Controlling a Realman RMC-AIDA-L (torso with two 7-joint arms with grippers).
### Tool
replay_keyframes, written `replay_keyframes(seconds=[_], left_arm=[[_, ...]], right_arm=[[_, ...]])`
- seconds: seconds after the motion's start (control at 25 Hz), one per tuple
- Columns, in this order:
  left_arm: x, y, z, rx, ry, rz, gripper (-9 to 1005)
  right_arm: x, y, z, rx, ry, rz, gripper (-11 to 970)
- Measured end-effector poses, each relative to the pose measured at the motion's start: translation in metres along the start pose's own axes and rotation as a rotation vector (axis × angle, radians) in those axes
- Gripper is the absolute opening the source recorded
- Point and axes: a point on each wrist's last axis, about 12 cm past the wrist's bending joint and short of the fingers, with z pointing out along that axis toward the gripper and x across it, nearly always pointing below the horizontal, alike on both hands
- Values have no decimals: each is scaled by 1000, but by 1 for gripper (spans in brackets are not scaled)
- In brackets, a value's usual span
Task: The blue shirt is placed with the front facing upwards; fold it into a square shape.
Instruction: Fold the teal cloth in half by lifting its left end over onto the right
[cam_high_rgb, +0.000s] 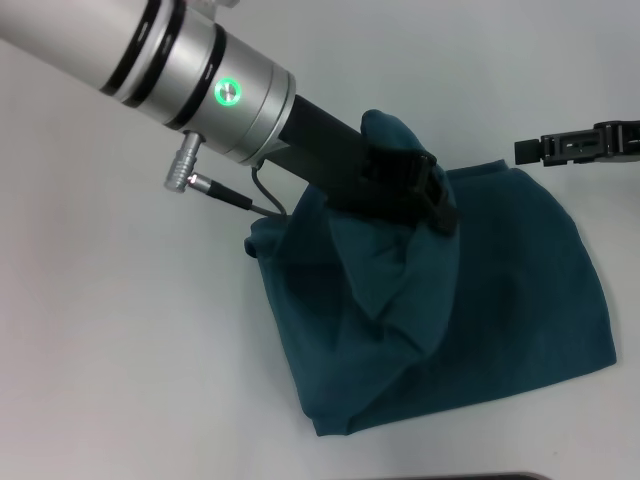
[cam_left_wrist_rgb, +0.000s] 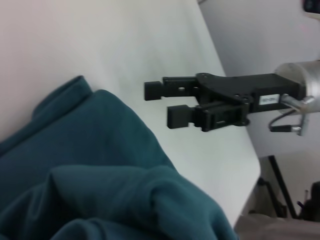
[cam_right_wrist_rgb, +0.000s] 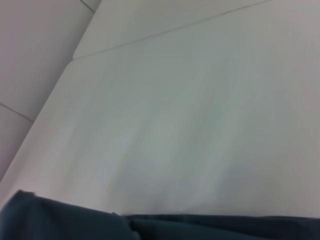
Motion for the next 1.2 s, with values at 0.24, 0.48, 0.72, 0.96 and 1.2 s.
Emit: replay_keyframes(seconds=[0.24,0.48,0.72,0.96,1.2], left_arm=[[-10,-3,7,-26,8,11,75],[-19,-15,15,-24,37,43,75],[-26,-17,28,-47,55,44,75],[-30,-16,27,-55,40,41,76],[-30,-16,26,-46,31,44,75]], right_arm=[[-3,1,1,2,-4,-3,884],[-2,0,3,7,-8,1,884],[-2,-1,5,14,-14,4,884],[-2,-1,6,18,-14,5,884],[-2,-1,6,19,-14,9,884]])
